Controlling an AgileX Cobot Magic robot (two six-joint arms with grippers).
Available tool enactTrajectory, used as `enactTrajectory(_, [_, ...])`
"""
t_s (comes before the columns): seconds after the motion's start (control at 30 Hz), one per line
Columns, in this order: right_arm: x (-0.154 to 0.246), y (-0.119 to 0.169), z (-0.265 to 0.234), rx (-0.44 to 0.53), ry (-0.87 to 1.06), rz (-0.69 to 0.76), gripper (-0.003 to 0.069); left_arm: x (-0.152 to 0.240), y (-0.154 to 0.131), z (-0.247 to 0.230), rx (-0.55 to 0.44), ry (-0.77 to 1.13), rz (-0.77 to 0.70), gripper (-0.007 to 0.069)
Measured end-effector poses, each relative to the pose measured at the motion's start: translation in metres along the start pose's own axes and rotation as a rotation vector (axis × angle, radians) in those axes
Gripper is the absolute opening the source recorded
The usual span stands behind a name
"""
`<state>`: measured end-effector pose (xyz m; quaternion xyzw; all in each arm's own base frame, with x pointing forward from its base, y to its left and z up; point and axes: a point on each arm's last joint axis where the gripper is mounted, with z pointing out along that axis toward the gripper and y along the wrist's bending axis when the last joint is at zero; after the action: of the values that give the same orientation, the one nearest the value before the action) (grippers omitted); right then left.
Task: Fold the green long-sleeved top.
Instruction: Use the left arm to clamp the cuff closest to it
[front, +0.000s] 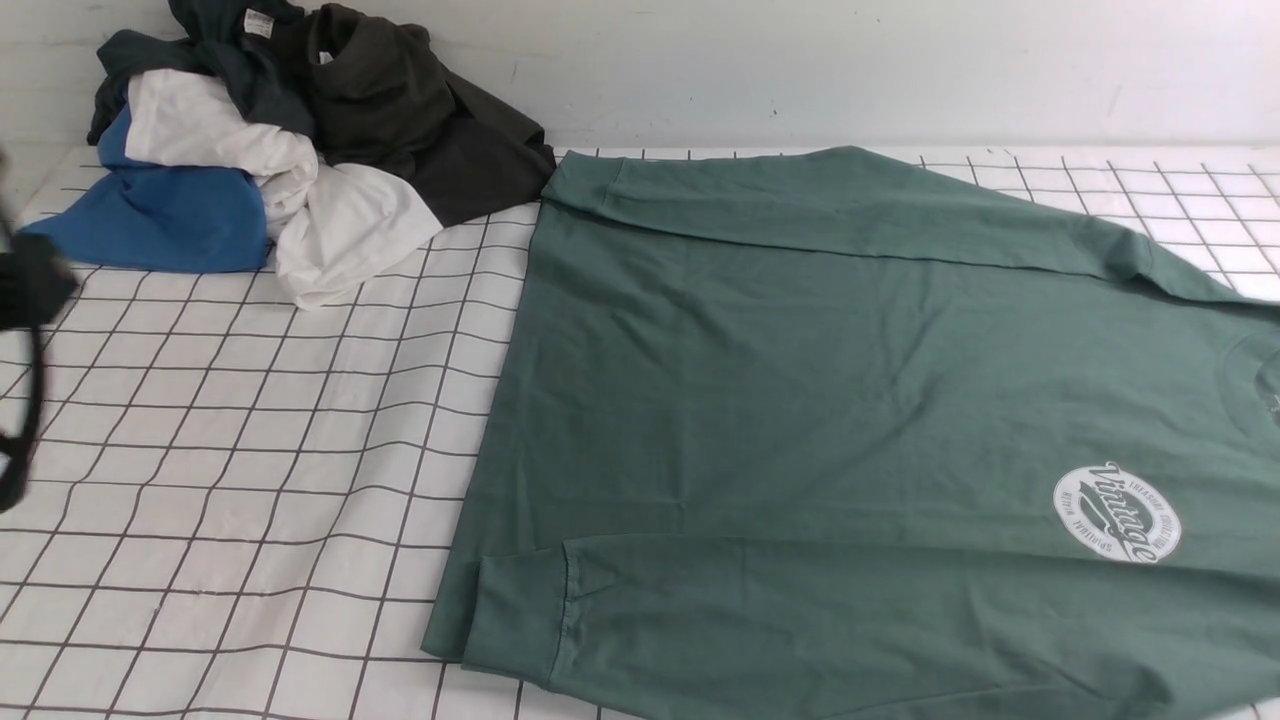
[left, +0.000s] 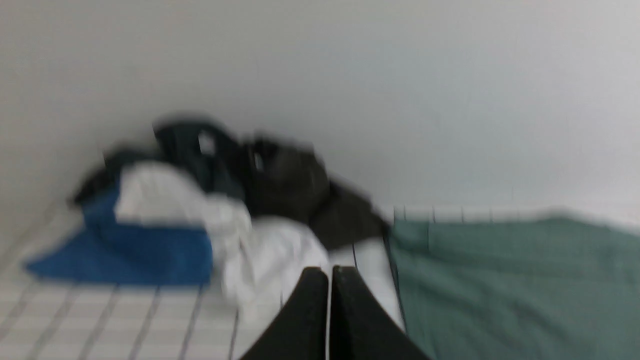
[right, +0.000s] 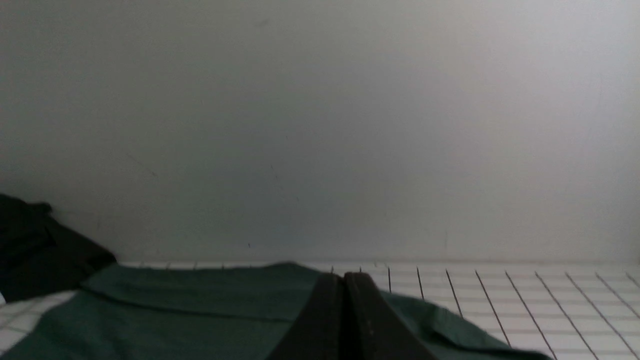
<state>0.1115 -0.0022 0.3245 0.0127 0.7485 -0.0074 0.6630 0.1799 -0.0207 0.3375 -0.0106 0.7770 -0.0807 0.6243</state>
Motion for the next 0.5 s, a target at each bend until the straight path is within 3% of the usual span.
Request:
enactTrajectory(0.1, [0.014, 0.0, 0.019, 0.028, 0.408, 0.015, -0.0011, 0.021, -0.015, 0.032, 0.018, 0.414, 0.036, -0.0007])
enactTrajectory(0.17, [0.024, 0.004, 0.026, -0.007, 0.578, -0.024, -0.0011, 0.037, -0.025, 0.048, 0.04, 0.61, 0.092, -0.0007])
enactTrajectory(0.23, [0.04, 0.013, 0.037, -0.102, 0.759, -0.08, -0.0011, 0.058, -0.038, 0.063, 0.083, 0.799, 0.144, -0.0007])
enactTrajectory(0.33, [0.051, 0.03, 0.052, -0.236, 0.837, -0.107, -0.0011, 0.086, -0.056, 0.084, 0.151, 0.957, 0.165, -0.0004])
enactTrajectory(0.37, [0.052, 0.03, 0.052, -0.241, 0.841, -0.116, -0.0011, 0.086, -0.057, 0.083, 0.156, 0.959, 0.163, -0.0004])
enactTrajectory(0.5, [0.058, 0.044, 0.072, -0.338, 0.81, -0.147, -0.001, 0.115, -0.072, 0.114, 0.229, 1.088, 0.121, 0.0087])
